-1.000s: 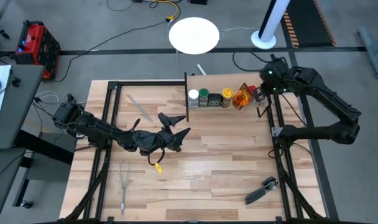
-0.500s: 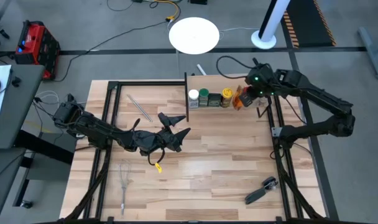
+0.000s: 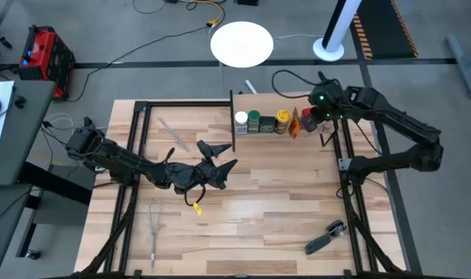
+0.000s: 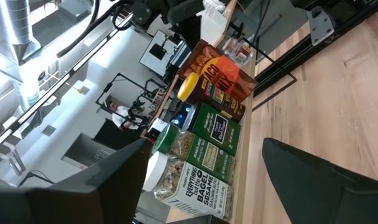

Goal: Shelf spices
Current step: Adjust the seasonings on the shelf

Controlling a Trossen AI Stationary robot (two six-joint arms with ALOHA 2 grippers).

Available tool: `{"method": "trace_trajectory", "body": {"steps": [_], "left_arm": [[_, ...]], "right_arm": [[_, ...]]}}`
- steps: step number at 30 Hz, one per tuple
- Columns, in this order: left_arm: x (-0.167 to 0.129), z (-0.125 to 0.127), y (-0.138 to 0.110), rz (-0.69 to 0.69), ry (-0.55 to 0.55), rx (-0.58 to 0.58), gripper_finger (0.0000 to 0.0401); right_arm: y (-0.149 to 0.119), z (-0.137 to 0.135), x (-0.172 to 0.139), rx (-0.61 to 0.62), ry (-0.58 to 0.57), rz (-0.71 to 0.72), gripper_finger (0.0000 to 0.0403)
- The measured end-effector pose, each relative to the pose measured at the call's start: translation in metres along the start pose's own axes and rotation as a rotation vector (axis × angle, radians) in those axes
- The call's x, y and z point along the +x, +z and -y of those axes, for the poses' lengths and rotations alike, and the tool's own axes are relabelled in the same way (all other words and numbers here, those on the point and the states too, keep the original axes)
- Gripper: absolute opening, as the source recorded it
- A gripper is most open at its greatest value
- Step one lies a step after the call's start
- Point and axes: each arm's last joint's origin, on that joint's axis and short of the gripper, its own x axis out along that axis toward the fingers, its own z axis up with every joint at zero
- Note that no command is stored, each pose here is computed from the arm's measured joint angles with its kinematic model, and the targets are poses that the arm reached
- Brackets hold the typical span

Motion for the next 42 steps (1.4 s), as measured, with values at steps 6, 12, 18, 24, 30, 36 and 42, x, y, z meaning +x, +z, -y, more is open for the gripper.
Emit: {"method": "trace_trajectory", "body": {"steps": [6, 12, 18, 24, 30, 36, 42], "left_arm": [[0.0, 0.0, 0.0, -0.002, -0.003, -0.009, 0.0304], [0.0, 0.002, -0.001, -0.011, -0.016, -0.003, 0.0304], [0.0, 0.002, -0.002, -0.012, -0.016, -0.001, 0.0304], [0.0, 0.002, -0.002, -0.013, -0.017, -0.006, 0.0304], [0.0, 0.002, -0.002, -0.013, -0.017, -0.007, 0.0304], [0.0, 0.002, -0.002, -0.013, -0.017, -0.006, 0.0304], [0.0, 0.003, -0.002, -0.014, -0.018, -0.006, 0.0304]], "right_arm": [[0.001, 0.015, -0.001, 0.062, -0.06, 0.016, 0.0067], [0.001, 0.022, 0.007, 0.095, -0.091, -0.055, 0.0045], [0.0, 0.015, 0.007, 0.067, -0.07, -0.066, 0.0016], [-0.001, 0.01, 0.006, 0.049, -0.054, -0.065, 0.0005], [-0.002, 0.008, 0.005, 0.04, -0.051, -0.069, 0.0005], [-0.007, 0.007, 0.015, 0.029, -0.068, -0.089, 0.0005], [-0.007, 0.004, 0.015, 0.021, -0.055, -0.073, 0.0005]]}}
